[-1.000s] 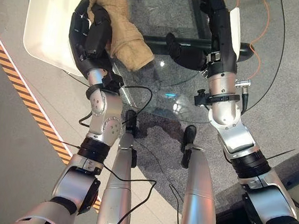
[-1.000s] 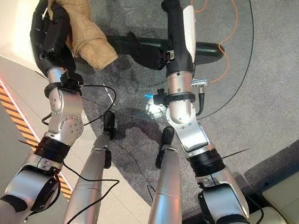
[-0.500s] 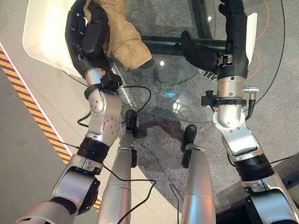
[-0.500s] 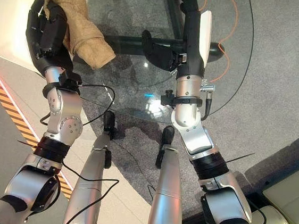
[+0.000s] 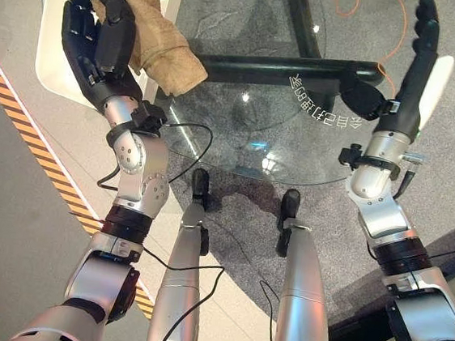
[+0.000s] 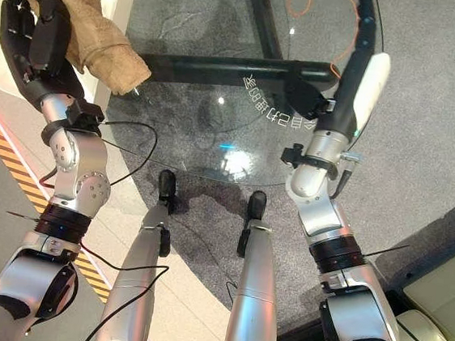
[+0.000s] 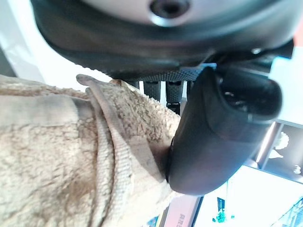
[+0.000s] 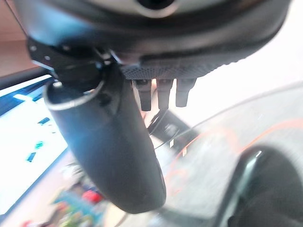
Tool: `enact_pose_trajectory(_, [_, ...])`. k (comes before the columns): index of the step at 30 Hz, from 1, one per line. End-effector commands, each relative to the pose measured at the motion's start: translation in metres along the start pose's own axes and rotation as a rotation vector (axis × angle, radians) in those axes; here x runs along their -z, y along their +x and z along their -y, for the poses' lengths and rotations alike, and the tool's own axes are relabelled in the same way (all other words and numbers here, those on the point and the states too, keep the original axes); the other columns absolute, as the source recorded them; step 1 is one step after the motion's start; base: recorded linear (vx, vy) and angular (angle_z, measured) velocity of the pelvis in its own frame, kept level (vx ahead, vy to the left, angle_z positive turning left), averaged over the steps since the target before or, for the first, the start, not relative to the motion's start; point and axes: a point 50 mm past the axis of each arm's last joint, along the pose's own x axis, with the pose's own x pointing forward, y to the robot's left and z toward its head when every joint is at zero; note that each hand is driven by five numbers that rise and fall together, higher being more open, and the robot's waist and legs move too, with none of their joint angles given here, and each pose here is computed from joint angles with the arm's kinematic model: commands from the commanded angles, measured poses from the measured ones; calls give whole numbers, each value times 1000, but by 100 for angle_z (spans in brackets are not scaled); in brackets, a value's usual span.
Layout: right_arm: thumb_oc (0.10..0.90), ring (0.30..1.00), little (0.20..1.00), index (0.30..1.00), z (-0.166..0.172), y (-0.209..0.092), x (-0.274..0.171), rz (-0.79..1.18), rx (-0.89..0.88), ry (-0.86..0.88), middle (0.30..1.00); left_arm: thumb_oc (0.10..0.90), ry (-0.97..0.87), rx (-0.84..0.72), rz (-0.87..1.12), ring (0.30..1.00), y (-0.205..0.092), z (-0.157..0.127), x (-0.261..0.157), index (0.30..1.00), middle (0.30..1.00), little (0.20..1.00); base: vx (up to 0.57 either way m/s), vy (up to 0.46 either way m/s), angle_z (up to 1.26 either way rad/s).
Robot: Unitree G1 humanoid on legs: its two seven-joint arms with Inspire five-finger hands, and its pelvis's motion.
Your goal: Wipe the table with a cloth and put it in the basket.
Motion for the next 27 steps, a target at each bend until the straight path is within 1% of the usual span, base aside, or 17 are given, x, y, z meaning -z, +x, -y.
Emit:
enact_pose_trajectory(1, [800,900,900,900,34,27,-17,107,216,65,900,100,-88,118,391,300,30,28,-68,300,300,200,1,-3,-4])
enact_pose_trajectory(2, [800,900,900,900,37,27,-7,67,230,36,900,100,-82,106,398,300,32,26,-69,300,300,200,1,-2,-3])
enact_pose_trajectory(10, [800,900,900,900,52,24,31,-77,297,-68,900,100,-2,55,453,300,44,22,-76,300,300,200,0,0,0])
enact_pose_trajectory(17, [800,900,900,900,66,14,67,-246,360,-97,900,100,83,6,489,300,61,22,-85,300,300,200,-1,0,-1])
enact_pose_trajectory(27, [800,900,900,900,81,-11,110,-436,330,-217,900,100,214,-29,531,300,77,30,-94,300,300,200,0,0,0])
